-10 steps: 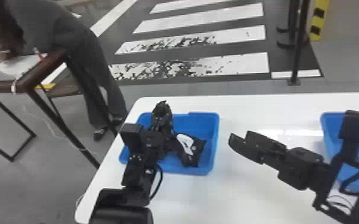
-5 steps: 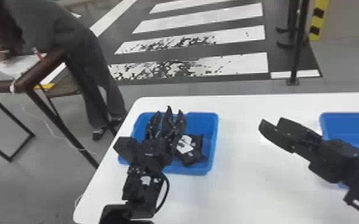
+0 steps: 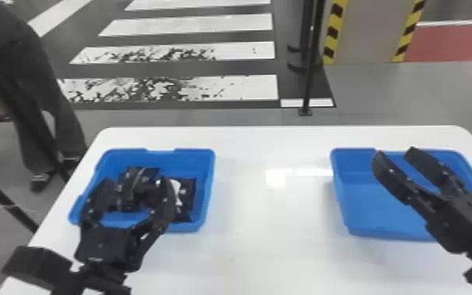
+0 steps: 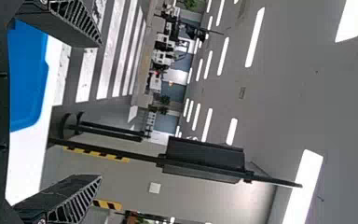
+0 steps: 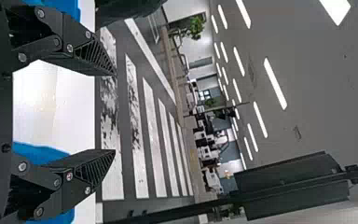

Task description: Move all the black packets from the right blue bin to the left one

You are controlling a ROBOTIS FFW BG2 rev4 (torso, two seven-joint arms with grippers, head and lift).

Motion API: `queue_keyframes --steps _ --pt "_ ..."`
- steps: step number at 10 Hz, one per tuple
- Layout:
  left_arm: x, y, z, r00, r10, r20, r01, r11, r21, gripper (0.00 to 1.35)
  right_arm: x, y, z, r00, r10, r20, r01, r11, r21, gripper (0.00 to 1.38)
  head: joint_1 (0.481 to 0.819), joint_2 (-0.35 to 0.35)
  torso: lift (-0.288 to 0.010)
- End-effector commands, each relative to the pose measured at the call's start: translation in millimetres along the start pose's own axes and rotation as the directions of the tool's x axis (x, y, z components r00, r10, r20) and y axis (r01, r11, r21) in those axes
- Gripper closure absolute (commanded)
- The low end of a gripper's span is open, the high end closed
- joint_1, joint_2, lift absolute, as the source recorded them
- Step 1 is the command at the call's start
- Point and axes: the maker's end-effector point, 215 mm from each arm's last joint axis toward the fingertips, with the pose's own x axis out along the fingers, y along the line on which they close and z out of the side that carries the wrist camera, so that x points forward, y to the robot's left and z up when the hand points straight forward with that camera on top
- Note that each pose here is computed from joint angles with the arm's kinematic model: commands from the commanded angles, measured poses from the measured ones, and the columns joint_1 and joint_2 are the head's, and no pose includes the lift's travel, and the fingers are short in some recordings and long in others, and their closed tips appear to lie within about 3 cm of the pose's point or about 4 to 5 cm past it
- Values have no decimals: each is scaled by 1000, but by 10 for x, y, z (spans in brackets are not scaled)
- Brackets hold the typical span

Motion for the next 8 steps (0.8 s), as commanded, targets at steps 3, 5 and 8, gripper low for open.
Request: queue_keyframes --steps 3,5,8 --pt "-416 92 -42 998 42 -50 -36 993 110 -2 -688 42 443 992 -117 51 125 969 -215 343 695 43 -140" --pt "-514 205 204 997 74 2 -74 985 153 -2 -872 45 165 994 -110 7 109 980 -167 343 695 44 -140" --pt "-541 157 319 997 74 29 -78 986 151 -2 -957 29 35 991 -122 -50 111 979 -173 343 695 57 -140"
